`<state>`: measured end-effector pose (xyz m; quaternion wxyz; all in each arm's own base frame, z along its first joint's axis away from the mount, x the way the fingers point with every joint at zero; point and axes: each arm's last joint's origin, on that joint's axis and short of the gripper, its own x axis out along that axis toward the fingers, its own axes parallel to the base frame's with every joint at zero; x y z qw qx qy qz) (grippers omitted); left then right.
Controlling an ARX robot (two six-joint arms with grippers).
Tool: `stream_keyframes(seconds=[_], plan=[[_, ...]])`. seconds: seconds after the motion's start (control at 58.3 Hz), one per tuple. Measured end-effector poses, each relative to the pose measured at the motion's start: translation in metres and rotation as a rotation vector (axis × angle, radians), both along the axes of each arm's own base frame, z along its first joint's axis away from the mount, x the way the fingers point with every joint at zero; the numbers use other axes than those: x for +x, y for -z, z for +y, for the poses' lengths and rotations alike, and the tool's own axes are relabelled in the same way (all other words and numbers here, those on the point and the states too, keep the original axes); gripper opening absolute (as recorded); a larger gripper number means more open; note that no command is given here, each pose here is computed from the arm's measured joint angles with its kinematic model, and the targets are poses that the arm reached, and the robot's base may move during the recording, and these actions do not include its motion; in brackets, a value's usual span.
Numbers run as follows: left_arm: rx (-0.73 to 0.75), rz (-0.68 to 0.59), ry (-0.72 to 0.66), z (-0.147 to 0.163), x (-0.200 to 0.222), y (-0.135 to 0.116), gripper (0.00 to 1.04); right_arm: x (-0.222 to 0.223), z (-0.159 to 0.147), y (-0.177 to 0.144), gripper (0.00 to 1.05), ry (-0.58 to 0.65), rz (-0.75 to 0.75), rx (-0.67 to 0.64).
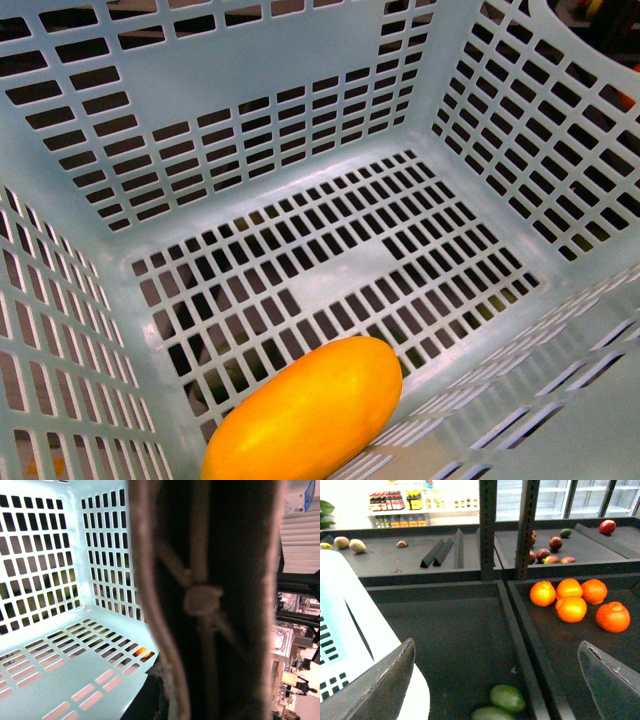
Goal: Pick mango and avocado into basket
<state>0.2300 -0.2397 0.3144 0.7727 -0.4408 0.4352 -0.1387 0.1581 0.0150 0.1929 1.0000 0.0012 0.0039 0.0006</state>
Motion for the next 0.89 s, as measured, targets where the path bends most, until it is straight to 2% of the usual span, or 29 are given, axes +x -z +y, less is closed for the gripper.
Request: stream_keyframes(seconds=[0.601,0.755,0.789,0.841,0.875,0.892], plan=[[0.01,-0.013,-0.032,0.004,0.003,-0.001,0.04,0.0,0.0,0.001,0.96,-0.007,0.003,-0.001],[0.005,-0.007,-0.005,0.002,0.002,-0.001,0.04,0.0,0.0,0.001,0.96,-0.004,0.003,-0.001],[0.002,-0.005,0.0,0.002,0.001,-0.001,0.04,0.002,0.0,0.002,0.96,0.033,0.04,0.021],[0.0,-0.003,0.004,0.001,0.0,-0.001,0.04,0.011,0.0,-0.001,0.96,0.205,0.232,0.074],[0.0,-0.003,0.005,0.001,0.0,-0.001,0.04,0.014,-0.002,-0.003,0.96,0.287,0.303,0.077],[-0.003,0.0,0.004,0.0,0.0,-0.001,0.04,0.017,-0.005,-0.006,0.96,0.368,0.363,0.09]])
